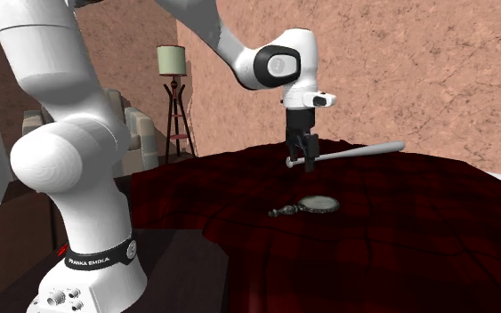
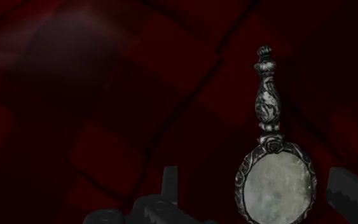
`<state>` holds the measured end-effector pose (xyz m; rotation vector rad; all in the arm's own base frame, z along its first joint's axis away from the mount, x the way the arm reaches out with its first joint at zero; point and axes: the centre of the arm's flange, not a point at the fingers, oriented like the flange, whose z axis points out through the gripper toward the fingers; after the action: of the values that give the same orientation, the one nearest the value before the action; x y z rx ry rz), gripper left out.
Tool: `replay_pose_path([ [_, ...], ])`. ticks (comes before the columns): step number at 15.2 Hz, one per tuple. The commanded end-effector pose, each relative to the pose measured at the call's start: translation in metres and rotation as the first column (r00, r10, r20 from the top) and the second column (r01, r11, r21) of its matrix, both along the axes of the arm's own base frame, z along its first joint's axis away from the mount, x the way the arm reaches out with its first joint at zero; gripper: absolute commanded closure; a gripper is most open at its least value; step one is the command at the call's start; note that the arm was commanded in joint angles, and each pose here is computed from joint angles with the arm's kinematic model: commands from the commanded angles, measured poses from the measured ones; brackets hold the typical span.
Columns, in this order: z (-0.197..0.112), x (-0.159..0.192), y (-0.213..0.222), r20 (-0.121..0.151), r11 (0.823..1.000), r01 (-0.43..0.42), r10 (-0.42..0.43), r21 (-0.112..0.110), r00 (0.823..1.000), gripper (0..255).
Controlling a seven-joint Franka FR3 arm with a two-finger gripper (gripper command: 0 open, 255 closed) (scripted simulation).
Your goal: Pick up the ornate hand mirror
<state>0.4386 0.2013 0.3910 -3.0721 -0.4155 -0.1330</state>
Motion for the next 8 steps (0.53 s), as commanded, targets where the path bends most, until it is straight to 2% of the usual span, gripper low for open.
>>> replay_pose_path([
  [1,-0.026,0.005,0.019,-0.008,1.000,-0.031,0.031,-0.007,1.000,0],
  [8,-0.101,0.017,0.075,-0.040,0.990,-0.134,0.133,-0.032,0.990,0],
])
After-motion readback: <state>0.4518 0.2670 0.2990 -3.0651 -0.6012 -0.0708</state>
